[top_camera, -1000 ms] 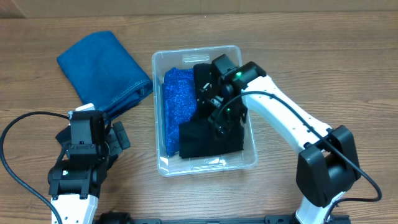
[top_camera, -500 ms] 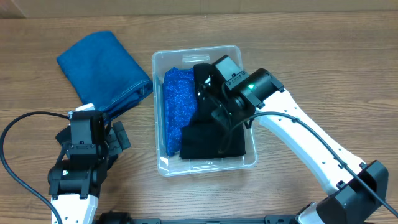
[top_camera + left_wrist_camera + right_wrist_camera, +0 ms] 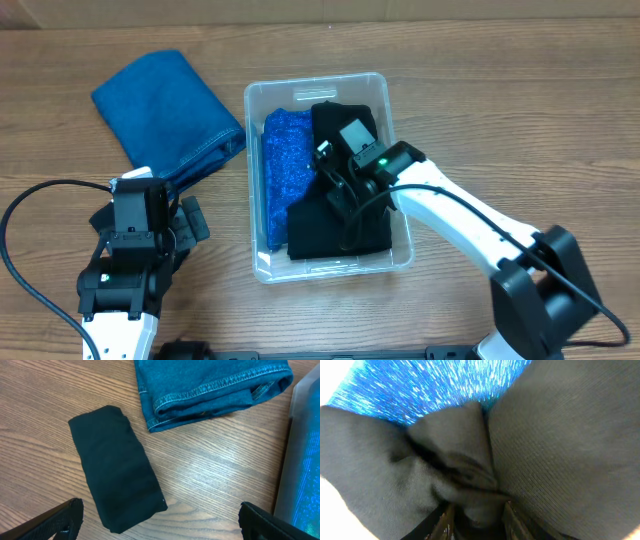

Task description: Pack container

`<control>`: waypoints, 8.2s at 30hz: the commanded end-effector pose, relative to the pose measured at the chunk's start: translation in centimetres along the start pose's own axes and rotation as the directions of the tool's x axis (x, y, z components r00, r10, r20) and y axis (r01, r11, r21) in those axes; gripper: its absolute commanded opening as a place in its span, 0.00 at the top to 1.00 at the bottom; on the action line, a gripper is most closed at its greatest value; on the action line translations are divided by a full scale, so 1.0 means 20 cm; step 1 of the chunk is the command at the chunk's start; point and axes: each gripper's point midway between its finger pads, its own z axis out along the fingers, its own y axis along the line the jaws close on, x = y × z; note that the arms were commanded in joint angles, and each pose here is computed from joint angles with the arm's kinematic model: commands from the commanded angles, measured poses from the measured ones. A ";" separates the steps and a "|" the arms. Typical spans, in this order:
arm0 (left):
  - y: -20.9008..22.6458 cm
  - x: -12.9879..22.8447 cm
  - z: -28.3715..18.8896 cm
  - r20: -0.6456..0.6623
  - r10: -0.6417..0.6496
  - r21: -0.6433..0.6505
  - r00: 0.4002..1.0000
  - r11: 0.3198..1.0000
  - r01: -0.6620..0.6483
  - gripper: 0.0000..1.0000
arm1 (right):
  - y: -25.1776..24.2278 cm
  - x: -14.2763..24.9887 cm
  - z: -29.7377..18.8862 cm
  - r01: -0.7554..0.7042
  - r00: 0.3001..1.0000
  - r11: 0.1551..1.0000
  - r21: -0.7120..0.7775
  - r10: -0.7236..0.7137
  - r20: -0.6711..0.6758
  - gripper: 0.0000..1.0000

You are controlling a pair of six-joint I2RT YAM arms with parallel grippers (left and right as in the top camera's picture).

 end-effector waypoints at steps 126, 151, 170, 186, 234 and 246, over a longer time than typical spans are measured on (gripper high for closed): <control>-1.36 0.53 -0.14 -0.216 0.893 0.463 0.394 0.449 -0.764 0.96 | -0.91 0.65 -1.45 -0.929 0.349 0.362 0.079 0.780 0.519 0.00; -0.19 -0.69 -0.19 -0.144 -0.271 0.082 0.952 0.955 0.285 0.00 | -0.92 0.66 -1.45 -0.931 0.348 0.353 0.095 0.779 0.521 0.00; 0.16 -0.41 0.98 -0.285 -0.330 0.531 0.900 0.727 0.435 0.00 | -0.96 0.66 -1.38 -0.927 0.368 0.358 0.116 0.799 0.476 0.00; -0.25 -0.58 1.27 -0.428 -0.451 0.725 0.783 0.346 0.595 0.00 | -0.95 0.68 -1.37 -0.926 0.372 0.356 0.124 0.807 0.459 0.00; -1.43 -0.18 -0.79 0.071 0.329 0.996 0.942 0.026 -0.084 0.96 | -0.93 0.70 -1.35 -0.926 0.375 0.354 0.131 0.819 0.434 0.00; -1.43 -0.15 -0.61 -0.260 0.245 0.944 0.934 0.268 0.193 0.96 | -0.93 0.70 -1.35 -0.926 0.375 0.354 0.132 0.818 0.436 0.00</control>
